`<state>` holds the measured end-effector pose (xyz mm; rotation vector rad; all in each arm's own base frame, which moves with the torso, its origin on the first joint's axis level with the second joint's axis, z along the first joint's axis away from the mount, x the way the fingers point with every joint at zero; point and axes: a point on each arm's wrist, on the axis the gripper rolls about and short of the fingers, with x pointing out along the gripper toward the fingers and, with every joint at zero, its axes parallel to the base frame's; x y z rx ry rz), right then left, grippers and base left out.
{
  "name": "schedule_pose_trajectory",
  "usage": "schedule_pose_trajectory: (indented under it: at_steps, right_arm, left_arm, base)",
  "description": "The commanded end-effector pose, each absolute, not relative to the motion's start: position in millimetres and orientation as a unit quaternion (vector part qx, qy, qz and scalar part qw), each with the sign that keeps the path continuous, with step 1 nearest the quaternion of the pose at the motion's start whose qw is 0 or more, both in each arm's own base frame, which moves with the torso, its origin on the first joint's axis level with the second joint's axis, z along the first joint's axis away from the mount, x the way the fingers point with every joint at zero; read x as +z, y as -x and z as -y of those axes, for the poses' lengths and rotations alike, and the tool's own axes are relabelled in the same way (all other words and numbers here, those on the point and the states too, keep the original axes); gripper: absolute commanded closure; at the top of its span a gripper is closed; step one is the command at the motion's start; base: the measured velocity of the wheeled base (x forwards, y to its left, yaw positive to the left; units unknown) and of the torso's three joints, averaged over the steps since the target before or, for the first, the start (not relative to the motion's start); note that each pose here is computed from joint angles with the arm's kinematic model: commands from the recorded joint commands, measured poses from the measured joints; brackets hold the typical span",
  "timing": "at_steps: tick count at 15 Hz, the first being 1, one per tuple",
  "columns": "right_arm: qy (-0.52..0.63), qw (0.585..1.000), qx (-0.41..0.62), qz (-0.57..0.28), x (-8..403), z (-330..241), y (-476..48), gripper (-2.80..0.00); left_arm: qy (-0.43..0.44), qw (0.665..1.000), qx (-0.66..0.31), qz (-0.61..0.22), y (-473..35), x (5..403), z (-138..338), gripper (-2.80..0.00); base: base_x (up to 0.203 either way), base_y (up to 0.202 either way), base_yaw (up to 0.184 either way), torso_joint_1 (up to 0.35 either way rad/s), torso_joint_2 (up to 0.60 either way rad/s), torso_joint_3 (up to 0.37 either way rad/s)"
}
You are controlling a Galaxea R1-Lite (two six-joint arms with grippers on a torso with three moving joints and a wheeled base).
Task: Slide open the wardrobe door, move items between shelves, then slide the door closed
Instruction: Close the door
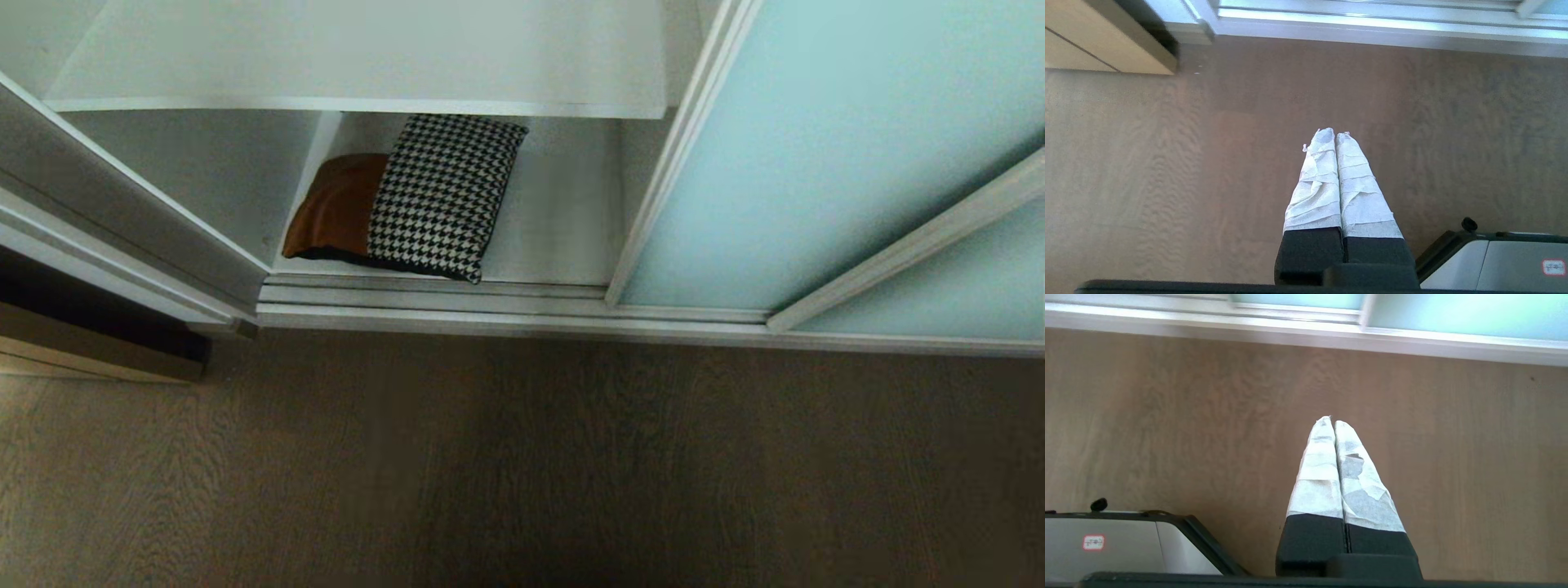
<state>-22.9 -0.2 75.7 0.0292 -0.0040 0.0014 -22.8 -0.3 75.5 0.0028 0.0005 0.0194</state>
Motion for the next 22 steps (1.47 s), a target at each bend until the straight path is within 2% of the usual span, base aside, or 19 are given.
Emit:
schedule_pose_trajectory:
  at_steps: [1, 22]
  right_arm:
    - [-0.015, 1.000, 0.000, 0.002, 75.8, 0.3, 22.9, 0.00]
    - [-0.009, 1.000, -0.002, 0.006, 77.0, 0.3, 23.4, 0.00]
  left_arm:
    - [-0.002, 1.000, 0.010, -0.002, 22.6, 75.1, 0.3, 0.00]
    - [-0.002, 1.000, 0.010, -0.002, 22.6, 75.0, 0.3, 0.00]
  base:
    - [-0.100, -0.158, 0.001, 0.002, 0.00, 0.007]
    - [-0.004, -0.004, 0.000, 0.000, 0.00, 0.000]
